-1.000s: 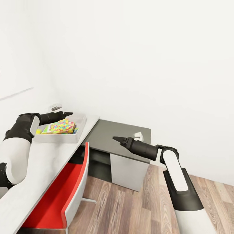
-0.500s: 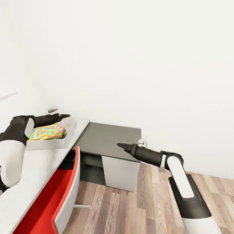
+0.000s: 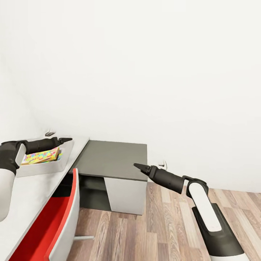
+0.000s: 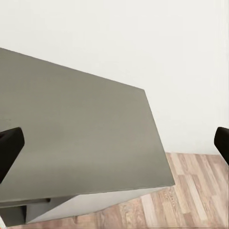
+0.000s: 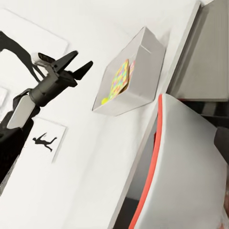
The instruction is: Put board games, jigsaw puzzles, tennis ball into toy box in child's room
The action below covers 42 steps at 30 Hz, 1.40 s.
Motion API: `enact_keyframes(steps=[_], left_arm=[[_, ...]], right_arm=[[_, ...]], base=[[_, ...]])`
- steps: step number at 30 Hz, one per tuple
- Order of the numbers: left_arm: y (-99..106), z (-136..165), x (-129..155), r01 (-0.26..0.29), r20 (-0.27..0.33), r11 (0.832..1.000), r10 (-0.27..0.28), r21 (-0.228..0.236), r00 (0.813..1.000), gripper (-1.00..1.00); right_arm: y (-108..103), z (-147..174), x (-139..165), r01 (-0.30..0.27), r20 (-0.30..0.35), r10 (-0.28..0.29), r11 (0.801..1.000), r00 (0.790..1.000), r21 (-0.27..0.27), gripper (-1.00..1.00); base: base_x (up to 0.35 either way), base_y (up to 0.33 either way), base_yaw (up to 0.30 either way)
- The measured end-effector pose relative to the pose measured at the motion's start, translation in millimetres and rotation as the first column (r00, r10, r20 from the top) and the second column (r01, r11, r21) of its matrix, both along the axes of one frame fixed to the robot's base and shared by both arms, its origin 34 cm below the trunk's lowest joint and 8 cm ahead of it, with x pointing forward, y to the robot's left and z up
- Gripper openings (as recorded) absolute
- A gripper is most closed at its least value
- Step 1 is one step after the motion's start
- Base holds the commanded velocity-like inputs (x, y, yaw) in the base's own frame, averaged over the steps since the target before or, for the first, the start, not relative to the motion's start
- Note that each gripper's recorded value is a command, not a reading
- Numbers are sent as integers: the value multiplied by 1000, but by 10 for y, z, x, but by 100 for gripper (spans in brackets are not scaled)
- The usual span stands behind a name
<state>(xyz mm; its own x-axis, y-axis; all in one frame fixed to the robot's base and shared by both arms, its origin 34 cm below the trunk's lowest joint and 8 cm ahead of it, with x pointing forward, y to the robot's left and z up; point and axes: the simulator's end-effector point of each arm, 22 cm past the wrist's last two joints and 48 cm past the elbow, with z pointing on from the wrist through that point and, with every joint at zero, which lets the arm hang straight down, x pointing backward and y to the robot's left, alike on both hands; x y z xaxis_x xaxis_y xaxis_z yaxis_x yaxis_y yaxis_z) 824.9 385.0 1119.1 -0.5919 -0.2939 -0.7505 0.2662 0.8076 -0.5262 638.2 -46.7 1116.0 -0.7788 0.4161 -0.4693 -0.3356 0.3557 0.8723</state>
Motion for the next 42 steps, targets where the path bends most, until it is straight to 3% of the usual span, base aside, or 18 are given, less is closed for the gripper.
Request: enact_keyframes(steps=[9,23,30,36,42], left_arm=[[72,8,-172,14,-29,999,-16,-45,999,100],[85,131,-211,18,-6,999,-18,-45,1000,100],[79,178,-214,21,6,999,-21,-41,1000,100],[78,188,-215,21,10,999,-21,-39,1000,100],[73,228,-224,23,17,999,-23,-39,1000,100]], right_arm=[[-20,80,-5,5,18,-5,1000,1000,8,100],[-27,157,-20,8,32,-8,1000,999,7,100],[-22,187,-23,9,39,-9,1000,999,6,100],[-45,114,-4,21,44,-19,999,999,-39,100],[-51,126,-5,24,53,-22,998,998,-52,100]], base=[[0,0,-205],[-2,0,-203],[-203,0,-124],[-87,-11,-13],[-77,-193,-2]])
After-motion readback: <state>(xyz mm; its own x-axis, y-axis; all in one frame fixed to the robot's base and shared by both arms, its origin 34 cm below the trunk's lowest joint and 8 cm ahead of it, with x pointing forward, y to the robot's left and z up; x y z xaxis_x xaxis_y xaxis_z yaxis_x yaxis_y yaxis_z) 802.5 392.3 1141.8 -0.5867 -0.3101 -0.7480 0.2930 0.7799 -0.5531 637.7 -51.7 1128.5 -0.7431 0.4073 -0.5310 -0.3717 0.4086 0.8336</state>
